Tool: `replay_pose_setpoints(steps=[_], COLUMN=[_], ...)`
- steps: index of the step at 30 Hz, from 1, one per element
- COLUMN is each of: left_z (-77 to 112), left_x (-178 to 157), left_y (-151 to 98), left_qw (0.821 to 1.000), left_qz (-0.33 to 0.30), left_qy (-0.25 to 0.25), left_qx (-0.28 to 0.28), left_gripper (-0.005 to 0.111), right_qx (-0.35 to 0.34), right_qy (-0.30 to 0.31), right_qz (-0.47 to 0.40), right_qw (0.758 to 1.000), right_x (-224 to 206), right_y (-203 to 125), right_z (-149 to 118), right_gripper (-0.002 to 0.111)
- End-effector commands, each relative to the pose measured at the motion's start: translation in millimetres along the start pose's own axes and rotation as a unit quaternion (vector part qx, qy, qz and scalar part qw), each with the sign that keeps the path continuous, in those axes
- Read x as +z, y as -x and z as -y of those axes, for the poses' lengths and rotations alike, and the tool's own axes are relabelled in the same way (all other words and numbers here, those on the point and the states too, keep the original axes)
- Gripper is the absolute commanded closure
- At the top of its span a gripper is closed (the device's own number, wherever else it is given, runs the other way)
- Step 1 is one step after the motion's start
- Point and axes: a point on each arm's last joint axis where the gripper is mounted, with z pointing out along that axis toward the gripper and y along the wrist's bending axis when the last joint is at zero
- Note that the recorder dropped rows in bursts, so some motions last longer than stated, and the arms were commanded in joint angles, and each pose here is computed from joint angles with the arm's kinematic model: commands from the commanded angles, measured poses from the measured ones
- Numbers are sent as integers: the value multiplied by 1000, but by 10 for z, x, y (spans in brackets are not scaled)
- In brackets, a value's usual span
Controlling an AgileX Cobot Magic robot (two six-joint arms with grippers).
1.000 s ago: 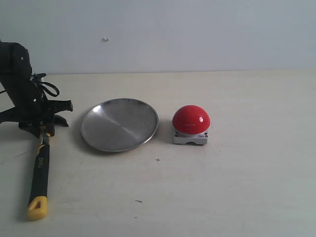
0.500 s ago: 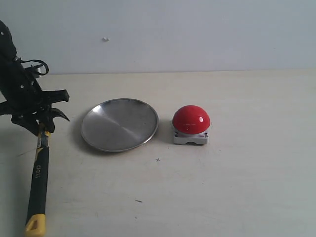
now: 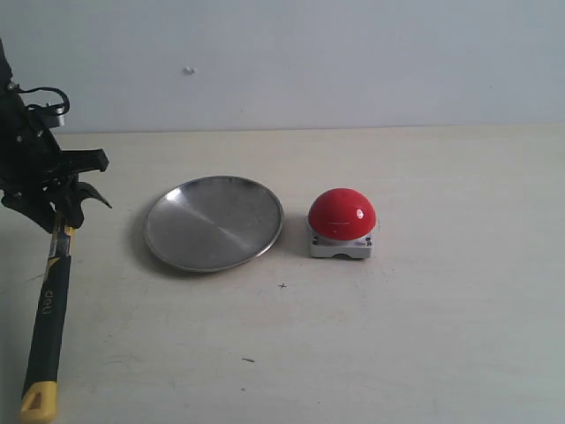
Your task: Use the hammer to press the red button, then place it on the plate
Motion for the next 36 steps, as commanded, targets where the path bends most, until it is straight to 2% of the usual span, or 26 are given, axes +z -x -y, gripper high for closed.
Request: replay_pose_setpoints(steps=[1,7,15,18,23,26,32,36], left_z=[-11,-9,31,5,-78,-77,-59,-54], left_x=[46,167,72,48,-28,-72,-93,7], left_y=[28,48,108,123,168,191,167,107], left_qw=[1000,1000,992,989,975,958,928,922], left_qz=[-7,-21,2,11,43,70,108,102], left_qy=[-2,-17,-120,-143,-209,-266,-347,-364], left_qx=[1,12,37,45,65,78,86,86], left_gripper=[107,107,107,107,107,107,107,107], right_qx=[-3,-3,-3,-3,-3,-3,-3,-3], right_qy=[-2,-2,-2,-2,-2,-2,-2,-2], right_qz=[5,5,5,5,5,5,5,5], right_qw=[1000,1000,1000,1000,1000,1000,1000,1000], right_x=[-4,-4,-4,-4,-4,-4,-4,-4], right_y=[-6,-6,-6,-6,-6,-6,-6,-6], right_z=[3,3,3,3,3,3,3,3], right_gripper=[108,108,108,108,108,108,108,108])
